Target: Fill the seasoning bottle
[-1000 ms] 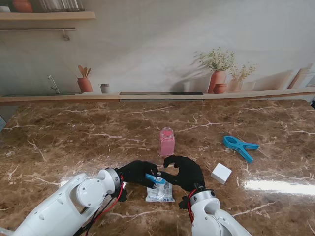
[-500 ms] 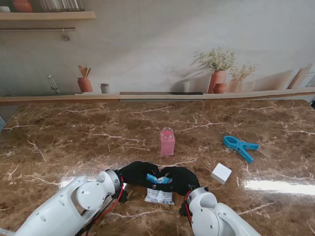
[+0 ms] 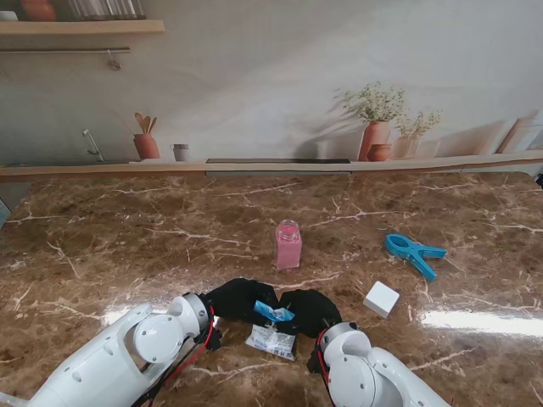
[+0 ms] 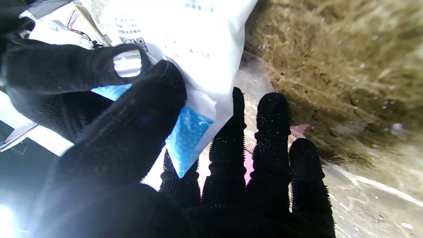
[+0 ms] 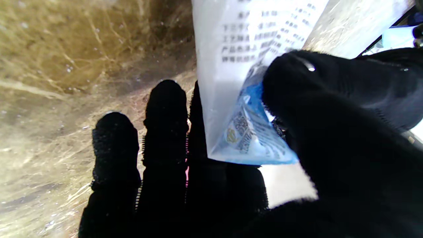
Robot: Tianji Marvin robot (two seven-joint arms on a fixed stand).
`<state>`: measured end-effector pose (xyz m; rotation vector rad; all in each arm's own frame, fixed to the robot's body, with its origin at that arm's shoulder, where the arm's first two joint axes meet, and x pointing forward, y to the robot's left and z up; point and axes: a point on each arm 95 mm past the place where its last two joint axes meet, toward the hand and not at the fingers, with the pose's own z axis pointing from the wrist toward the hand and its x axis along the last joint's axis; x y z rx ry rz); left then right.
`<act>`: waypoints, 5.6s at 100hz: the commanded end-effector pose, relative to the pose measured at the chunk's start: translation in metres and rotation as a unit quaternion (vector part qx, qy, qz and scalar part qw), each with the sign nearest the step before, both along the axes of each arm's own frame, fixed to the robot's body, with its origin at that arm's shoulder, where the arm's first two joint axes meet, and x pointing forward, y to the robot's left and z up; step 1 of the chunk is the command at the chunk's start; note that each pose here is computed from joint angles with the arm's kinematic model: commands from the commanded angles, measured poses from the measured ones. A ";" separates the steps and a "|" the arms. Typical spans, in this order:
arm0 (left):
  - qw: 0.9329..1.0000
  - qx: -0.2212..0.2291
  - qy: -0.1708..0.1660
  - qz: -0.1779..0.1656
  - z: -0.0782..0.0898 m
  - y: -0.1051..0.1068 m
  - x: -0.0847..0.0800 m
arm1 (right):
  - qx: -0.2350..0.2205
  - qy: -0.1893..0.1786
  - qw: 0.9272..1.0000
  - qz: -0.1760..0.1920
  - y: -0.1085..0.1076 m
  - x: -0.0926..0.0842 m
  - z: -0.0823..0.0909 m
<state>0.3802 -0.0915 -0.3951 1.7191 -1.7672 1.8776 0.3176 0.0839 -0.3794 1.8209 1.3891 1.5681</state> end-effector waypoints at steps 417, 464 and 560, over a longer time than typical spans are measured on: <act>0.986 0.039 -0.029 0.162 -0.026 0.017 -0.004 | -0.021 -0.181 0.980 -0.086 -0.017 0.010 -0.008; 0.982 -0.029 -0.017 0.188 -0.015 0.023 -0.008 | -0.062 -0.228 0.960 -0.148 -0.063 0.023 0.023; 0.965 -0.082 -0.086 0.232 0.029 0.040 -0.008 | -0.293 -0.156 0.920 -0.209 -0.180 0.080 0.034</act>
